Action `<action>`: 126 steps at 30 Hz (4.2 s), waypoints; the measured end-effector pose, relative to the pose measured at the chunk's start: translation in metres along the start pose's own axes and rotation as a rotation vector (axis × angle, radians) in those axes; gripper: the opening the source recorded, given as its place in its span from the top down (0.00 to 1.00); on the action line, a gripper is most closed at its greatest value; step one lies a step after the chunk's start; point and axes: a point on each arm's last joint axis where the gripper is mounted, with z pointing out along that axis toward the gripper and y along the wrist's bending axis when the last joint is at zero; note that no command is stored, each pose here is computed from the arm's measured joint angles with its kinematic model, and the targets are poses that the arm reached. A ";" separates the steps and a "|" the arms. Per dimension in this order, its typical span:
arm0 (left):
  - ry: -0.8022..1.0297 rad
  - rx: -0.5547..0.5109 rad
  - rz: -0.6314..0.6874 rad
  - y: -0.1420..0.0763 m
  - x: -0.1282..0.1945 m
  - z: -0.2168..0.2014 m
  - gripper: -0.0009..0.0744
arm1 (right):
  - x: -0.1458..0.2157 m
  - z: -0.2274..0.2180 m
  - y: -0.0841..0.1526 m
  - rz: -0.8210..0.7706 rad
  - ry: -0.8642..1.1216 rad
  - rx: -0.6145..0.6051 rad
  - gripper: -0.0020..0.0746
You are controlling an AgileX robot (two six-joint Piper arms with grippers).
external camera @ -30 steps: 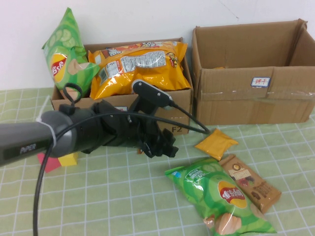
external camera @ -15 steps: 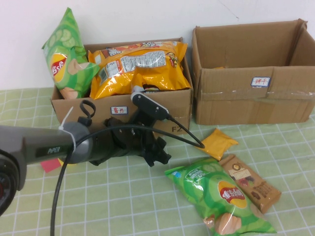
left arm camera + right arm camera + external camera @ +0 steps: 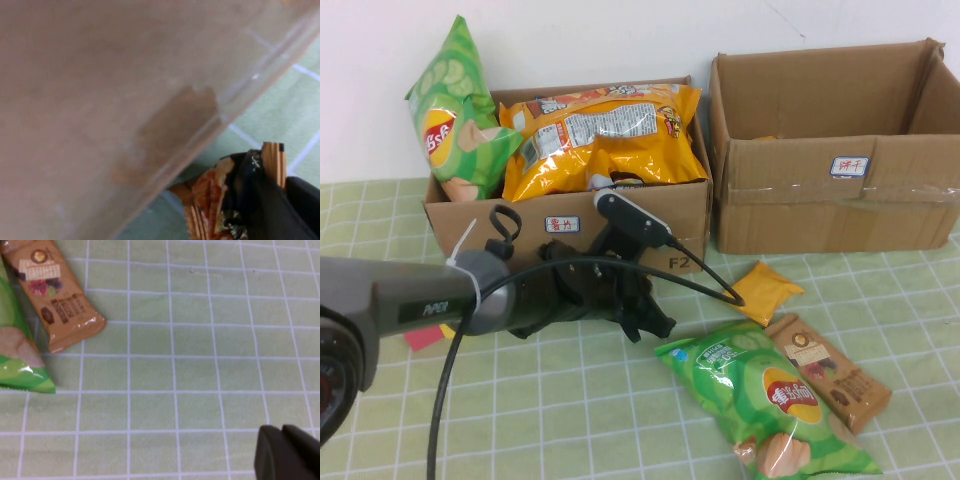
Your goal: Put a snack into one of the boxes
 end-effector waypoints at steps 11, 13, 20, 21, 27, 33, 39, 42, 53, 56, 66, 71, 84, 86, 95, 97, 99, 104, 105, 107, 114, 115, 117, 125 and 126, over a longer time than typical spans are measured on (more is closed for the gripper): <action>-0.082 0.112 -0.001 -0.009 -0.037 -0.053 0.97 | -0.004 0.000 0.002 0.002 -0.045 -0.020 0.97; -0.133 0.112 -0.029 -0.009 -0.048 -0.070 0.97 | -0.003 0.001 0.002 0.001 -0.043 -0.020 0.97; -0.398 0.144 -0.205 -0.004 -0.115 -0.131 0.97 | -0.004 0.001 0.002 0.003 -0.053 -0.024 0.97; -0.449 0.144 -0.215 -0.002 -0.129 -0.139 0.97 | -0.004 0.001 0.003 0.005 -0.054 -0.024 0.97; -0.661 0.149 -0.197 -0.006 -0.194 -0.148 0.97 | -0.008 0.001 0.004 0.025 -0.094 -0.045 0.97; -0.701 0.162 -0.104 -0.027 -0.220 -0.085 0.73 | -0.010 0.000 0.005 0.028 -0.123 -0.058 0.97; -0.665 0.204 -0.068 -0.037 -0.214 -0.036 0.21 | -0.011 0.000 0.006 0.031 -0.129 -0.061 0.97; -0.672 0.206 0.006 -0.038 -0.218 -0.044 0.22 | -0.011 0.000 0.006 0.031 -0.130 -0.062 0.97; -0.209 0.067 0.450 -0.026 -0.210 -0.138 0.95 | -0.011 0.000 0.006 0.032 -0.131 -0.064 0.97; 0.041 -0.102 0.356 -0.006 -0.193 -0.152 0.98 | -0.012 0.000 0.008 0.044 -0.143 -0.092 0.97; 0.064 -0.364 0.157 0.018 -0.168 -0.235 0.99 | -0.006 -0.001 0.027 -0.081 -0.107 -0.285 0.97; -0.077 -0.342 0.099 0.011 -0.117 -0.284 0.99 | 0.002 0.000 0.041 -0.195 -0.101 -0.438 0.97; -0.666 -0.179 0.151 -0.016 0.072 -0.369 0.99 | 0.000 -0.005 0.054 -0.221 -0.185 -0.587 0.97; -0.738 -0.189 0.146 -0.017 0.093 -0.381 0.99 | -0.002 -0.005 0.054 -0.216 -0.198 -0.584 0.97; -0.822 -0.275 -0.023 -0.006 0.151 -0.419 0.99 | -0.003 -0.005 0.054 -0.209 -0.217 -0.581 0.97; -0.802 -0.272 -0.047 -0.006 0.152 -0.417 0.99 | -0.003 -0.005 0.054 -0.212 -0.208 -0.583 0.97; -0.777 -0.264 -0.066 -0.005 0.150 -0.413 0.99 | -0.002 -0.005 0.054 -0.213 -0.202 -0.586 0.97; -0.743 -0.223 -0.139 -0.006 0.147 -0.407 0.99 | -0.001 -0.005 0.054 -0.216 -0.195 -0.588 0.97; -0.739 -0.218 -0.146 -0.006 0.147 -0.407 0.99 | -0.001 -0.005 0.054 -0.216 -0.193 -0.588 0.97; -0.738 -0.216 -0.149 -0.006 0.147 -0.406 0.99 | -0.001 -0.005 0.054 -0.215 -0.193 -0.589 0.97; -0.738 -0.214 -0.153 -0.006 0.147 -0.406 0.99 | -0.001 -0.005 0.054 -0.215 -0.193 -0.589 0.97; -0.738 -0.214 -0.153 -0.006 0.147 -0.406 0.99 | -0.001 -0.005 0.054 -0.215 -0.193 -0.589 0.97; -0.733 -0.219 -0.153 -0.006 0.147 -0.406 0.99 | -0.001 -0.005 0.054 -0.215 -0.193 -0.589 0.97; -0.596 -0.366 -0.179 -0.003 0.183 -0.349 0.99 | -0.001 -0.006 0.055 -0.200 -0.190 -0.602 0.97; -0.574 -0.367 -0.207 -0.004 0.189 -0.341 0.99 | -0.001 -0.006 0.055 -0.199 -0.190 -0.603 0.97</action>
